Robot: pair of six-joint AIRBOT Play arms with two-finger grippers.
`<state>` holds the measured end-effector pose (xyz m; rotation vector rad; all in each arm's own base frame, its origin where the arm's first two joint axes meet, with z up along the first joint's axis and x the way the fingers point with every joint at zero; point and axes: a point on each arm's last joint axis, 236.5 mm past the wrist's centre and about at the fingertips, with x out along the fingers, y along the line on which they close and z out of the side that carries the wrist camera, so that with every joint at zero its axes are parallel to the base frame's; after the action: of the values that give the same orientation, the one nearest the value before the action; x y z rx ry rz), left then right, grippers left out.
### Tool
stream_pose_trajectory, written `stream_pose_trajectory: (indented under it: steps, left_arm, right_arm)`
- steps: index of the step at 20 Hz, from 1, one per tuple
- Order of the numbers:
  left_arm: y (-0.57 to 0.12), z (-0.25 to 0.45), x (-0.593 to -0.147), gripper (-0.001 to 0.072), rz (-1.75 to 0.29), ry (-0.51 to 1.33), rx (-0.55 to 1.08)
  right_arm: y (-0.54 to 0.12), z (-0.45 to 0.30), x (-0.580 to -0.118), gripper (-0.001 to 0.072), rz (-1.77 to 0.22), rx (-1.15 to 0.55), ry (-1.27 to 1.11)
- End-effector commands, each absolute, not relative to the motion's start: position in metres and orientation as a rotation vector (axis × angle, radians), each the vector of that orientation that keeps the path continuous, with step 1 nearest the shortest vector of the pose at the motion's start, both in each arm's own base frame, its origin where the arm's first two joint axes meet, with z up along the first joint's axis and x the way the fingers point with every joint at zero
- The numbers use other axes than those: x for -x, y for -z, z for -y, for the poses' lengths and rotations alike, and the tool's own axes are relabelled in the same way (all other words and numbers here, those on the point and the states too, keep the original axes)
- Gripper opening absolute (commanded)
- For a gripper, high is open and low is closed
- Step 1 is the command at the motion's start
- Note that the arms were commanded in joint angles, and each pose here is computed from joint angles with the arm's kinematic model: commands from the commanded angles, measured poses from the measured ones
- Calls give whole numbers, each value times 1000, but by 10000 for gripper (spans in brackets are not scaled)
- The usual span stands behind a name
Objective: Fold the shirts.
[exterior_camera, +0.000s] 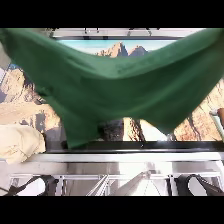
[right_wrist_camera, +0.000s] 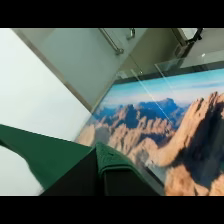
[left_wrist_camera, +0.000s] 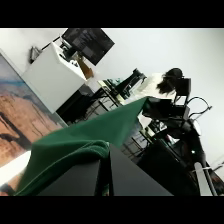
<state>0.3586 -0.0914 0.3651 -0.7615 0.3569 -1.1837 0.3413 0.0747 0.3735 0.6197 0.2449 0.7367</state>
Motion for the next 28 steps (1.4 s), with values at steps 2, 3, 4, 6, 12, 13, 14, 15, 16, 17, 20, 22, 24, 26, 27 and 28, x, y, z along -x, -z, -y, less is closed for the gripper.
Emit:
stream_pose_trajectory:
  steps: [2,3,4,6,12,13,14,15,16,17,20,22,24,26,27,28]
  left_arm:
    - [-427,122,-348,18,-206,1368,670]
    - [-443,130,-327,19,-181,1412,586]
    - [-453,136,-305,18,-169,1449,516]
    - [-467,144,-250,19,-151,1531,413]
    - [-506,119,-105,20,311,1607,415]
    - [-503,115,-101,21,357,1530,412]
    - [-497,109,-105,22,383,1440,411]
    - [-493,101,-110,23,402,1390,428]
    - [-489,90,-118,23,405,1370,473]
    - [-481,76,-135,22,372,1349,538]
    - [-406,51,-225,23,26,1162,639]
    - [-346,48,-273,22,-211,1091,692]
    - [-282,54,-315,22,-435,1059,763]
    - [-213,68,-354,23,-636,1029,818]
    - [-175,77,-371,22,-745,1006,831]
    - [-137,87,-388,21,-848,998,836]
  right_arm:
    - [-407,-84,-344,18,-142,-665,-805]
    - [-413,-92,-333,18,-144,-636,-836]
    - [-420,-99,-322,18,-140,-610,-859]
    - [-436,-109,-295,18,-103,-547,-871]
    - [-484,-117,-210,18,119,-339,-664]
    - [-493,-118,-201,18,172,-311,-616]
    - [-502,-119,-193,18,222,-293,-579]
    - [-509,-116,-190,18,258,-290,-557]
    - [-513,-112,-192,18,276,-296,-541]
    - [-510,-102,-200,18,267,-290,-512]
    - [-467,-62,-247,18,101,-319,-432]
    - [-428,-36,-278,17,0,-405,-425]
    - [-366,-9,-311,18,-136,-487,-383]
    - [-282,10,-345,18,-301,-566,-340]
    - [-244,14,-362,18,-355,-603,-329]
    - [-201,18,-379,18,-415,-649,-307]
